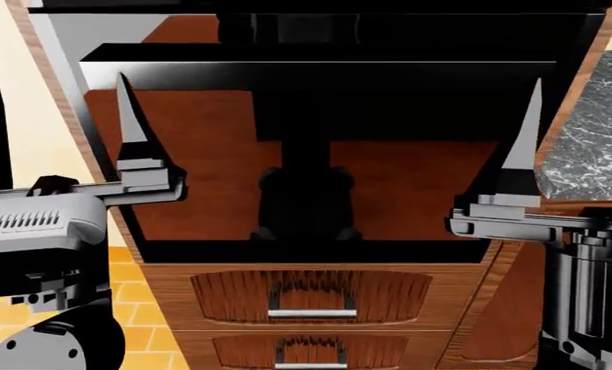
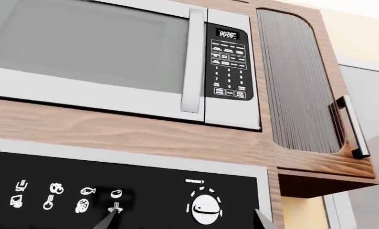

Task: Preheat the oven by turning the temperature knob.

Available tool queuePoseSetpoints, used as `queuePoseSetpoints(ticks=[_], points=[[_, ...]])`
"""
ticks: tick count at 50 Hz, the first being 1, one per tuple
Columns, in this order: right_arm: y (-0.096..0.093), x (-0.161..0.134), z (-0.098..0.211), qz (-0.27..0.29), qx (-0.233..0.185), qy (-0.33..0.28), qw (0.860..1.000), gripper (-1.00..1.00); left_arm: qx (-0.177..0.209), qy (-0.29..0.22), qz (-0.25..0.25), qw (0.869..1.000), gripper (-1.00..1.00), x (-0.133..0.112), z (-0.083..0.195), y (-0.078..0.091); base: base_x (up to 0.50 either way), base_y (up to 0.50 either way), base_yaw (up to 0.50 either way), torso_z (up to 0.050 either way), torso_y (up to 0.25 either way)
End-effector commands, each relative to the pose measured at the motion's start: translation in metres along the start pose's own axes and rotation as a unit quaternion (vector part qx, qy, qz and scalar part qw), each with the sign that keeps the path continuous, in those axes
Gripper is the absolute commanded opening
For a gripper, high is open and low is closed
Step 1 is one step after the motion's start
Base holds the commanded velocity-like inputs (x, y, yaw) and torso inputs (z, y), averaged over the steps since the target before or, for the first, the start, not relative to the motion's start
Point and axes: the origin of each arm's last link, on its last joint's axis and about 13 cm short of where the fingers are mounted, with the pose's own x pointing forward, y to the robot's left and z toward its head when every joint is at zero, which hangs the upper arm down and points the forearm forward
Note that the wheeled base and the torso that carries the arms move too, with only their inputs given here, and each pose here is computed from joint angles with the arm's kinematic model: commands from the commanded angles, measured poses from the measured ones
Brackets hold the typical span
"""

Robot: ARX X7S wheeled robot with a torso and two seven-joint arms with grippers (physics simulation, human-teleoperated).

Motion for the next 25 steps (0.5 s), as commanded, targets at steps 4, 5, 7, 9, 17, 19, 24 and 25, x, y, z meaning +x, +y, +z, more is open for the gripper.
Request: queuePoseSetpoints(ticks=[4,5,7,9,17,19,24,25], points=[[-0.001,-0.002,0.004,0.0,-0.001,0.002,1.0,1.0,-0.002,-0.002,-0.001,1.0,1.0,-0.0005,0.0018,-0.0001,0.27,0.0,0.0,0.0,0.0],[-0.0014,-0.0023,0.0045,0.001,-0.002,0.003,1.0,1.0,-0.002,-0.002,0.0,1.0,1.0,-0.0005,0.0018,-0.0001,0.27,0.0,0.0,0.0,0.0],[-0.0019,-0.0021,0.0059,-0.003,-0.001,0.006,1.0,1.0,-0.002,-0.002,0.0,1.0,1.0,-0.0005,0.002,-0.0001,0.12,0.0,0.0,0.0,0.0],[-0.0014,-0.0015,0.0048,-0.005,-0.002,0.007,1.0,1.0,-0.003,-0.002,0.0,1.0,1.0,-0.0005,0.0023,0.0001,0.0,0.0,0.0,0.0,0.0],[0.0013,-0.0016,0.0031,-0.003,-0.006,0.005,1.0,1.0,-0.004,-0.005,-0.001,1.0,1.0,-0.0006,0.0029,0.0002,0.0,0.0,0.0,0.0,0.0],[0.0016,-0.0015,0.0026,-0.002,-0.005,0.006,1.0,1.0,-0.003,-0.005,0.0,1.0,1.0,-0.0004,0.0026,0.0,0.0,0.0,0.0,0.0,0.0],[0.0025,-0.0011,0.0013,-0.001,-0.007,0.006,1.0,1.0,-0.01,-0.008,-0.005,1.0,1.0,-0.0011,0.002,0.0005,0.0,0.0,0.0,0.0,0.0],[0.0026,-0.0013,0.0016,0.0,-0.006,0.006,1.0,1.0,-0.017,-0.011,-0.013,1.0,1.0,-0.0019,0.003,0.0009,0.0,0.0,0.0,0.017,0.0]])
